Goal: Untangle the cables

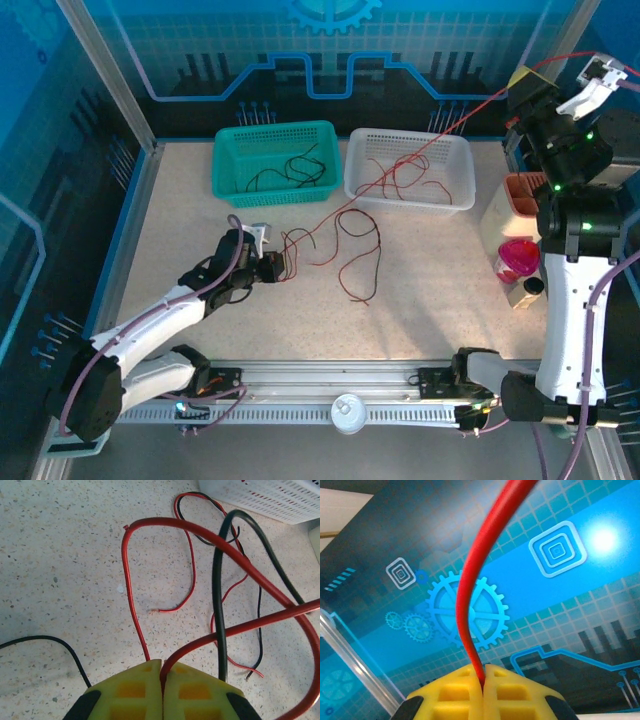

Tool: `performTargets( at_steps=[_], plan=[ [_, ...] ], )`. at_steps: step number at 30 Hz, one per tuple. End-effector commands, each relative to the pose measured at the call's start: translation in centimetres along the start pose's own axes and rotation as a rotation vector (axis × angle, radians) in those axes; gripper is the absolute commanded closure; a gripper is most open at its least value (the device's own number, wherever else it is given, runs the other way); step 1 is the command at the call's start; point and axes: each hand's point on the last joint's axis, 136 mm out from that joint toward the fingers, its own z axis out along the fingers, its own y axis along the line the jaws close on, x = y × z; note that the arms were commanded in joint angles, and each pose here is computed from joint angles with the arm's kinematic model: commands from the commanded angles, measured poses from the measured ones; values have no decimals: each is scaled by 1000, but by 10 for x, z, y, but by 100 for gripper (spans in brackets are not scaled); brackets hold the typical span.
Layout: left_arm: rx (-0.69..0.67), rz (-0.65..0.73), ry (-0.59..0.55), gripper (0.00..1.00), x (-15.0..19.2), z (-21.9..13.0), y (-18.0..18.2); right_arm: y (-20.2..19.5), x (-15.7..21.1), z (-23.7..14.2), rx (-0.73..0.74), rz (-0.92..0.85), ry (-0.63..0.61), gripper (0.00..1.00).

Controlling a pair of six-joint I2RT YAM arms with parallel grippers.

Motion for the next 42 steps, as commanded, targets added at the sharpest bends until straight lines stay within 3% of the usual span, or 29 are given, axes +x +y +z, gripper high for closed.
performTargets(
  at_steps=[1,5,8,17,24,30,35,42],
  plan=[
    [-60,-41,58,98,9,-1,14,21,-36,-11,-71,6,-115,100],
    [-25,-20,41,73,0,-10,3,29,-19,-4,-150,55,-46,100],
    [8,-8,-8,47,-13,-25,-8,44,-2,-2,-239,90,21,100],
    [183,76,-159,20,-64,-75,-64,106,51,-6,-440,62,175,100],
    [443,221,-262,18,-106,-114,-143,147,51,-11,-545,46,192,100],
    [657,371,-290,17,-117,-132,-216,170,54,-12,-595,47,196,100],
    [705,473,-308,17,-126,-125,-259,188,61,-14,-639,48,213,100],
    [746,466,-261,18,-120,-91,-279,205,63,-16,-668,16,225,100]
  ],
)
